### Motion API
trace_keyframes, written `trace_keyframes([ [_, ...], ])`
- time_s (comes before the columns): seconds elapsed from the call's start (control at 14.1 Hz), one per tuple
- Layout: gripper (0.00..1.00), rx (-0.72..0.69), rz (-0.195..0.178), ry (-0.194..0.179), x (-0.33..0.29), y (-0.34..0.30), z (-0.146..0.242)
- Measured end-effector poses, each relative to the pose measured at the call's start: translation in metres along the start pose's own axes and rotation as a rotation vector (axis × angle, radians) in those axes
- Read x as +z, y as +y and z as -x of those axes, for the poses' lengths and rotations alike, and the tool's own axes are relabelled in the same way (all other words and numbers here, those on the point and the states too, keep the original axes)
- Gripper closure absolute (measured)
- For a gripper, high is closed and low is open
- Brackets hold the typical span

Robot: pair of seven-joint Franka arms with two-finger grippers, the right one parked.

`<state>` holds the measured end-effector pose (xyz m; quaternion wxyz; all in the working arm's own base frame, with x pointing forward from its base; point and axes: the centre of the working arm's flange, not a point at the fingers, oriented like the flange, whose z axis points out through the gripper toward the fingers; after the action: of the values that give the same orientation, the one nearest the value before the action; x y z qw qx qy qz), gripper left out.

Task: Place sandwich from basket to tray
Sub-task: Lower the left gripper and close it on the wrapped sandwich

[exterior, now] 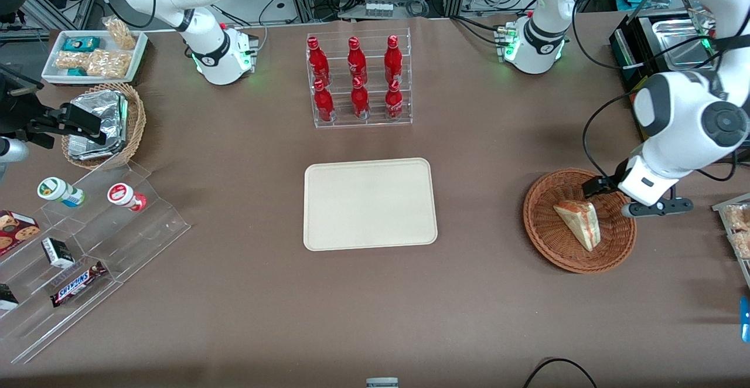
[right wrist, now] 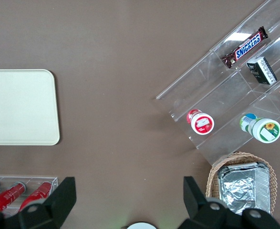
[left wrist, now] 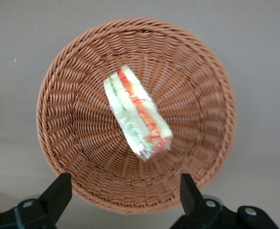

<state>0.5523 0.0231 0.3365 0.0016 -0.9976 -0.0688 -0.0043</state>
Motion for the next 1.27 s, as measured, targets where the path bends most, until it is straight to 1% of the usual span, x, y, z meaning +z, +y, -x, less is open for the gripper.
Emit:
trace_keyframes([
  [0.14,0.00,-0.133,0.001,-0.002,0.012,-0.002,0.006],
  [0.21,0.00,-0.225,0.002,-0.003,0.014,-0.002,0.006],
  [0.28,0.00,-0.321,0.005,0.004,0.016,-0.001,0.005],
  [0.35,0.00,-0.422,0.012,0.019,0.018,0.002,0.002],
  [0.49,0.00,-0.600,0.040,0.063,0.029,0.008,-0.005],
  [0.57,0.00,-0.652,0.055,0.081,0.036,0.012,-0.008],
  [0.64,0.00,-0.680,0.064,0.089,0.045,0.014,-0.011],
  [0.78,0.00,-0.704,0.066,0.079,0.061,0.015,-0.016],
  [0.92,0.00,-0.708,0.058,0.055,0.077,0.015,-0.017],
  [0.99,0.04,-0.708,0.054,0.044,0.084,0.015,-0.017],
  [1.13,0.27,-0.701,0.050,0.034,0.089,0.019,-0.016],
  [1.2,0.37,-0.691,0.044,0.027,0.087,0.021,-0.016],
  [1.27,0.48,-0.674,0.033,0.007,0.083,0.023,-0.016],
])
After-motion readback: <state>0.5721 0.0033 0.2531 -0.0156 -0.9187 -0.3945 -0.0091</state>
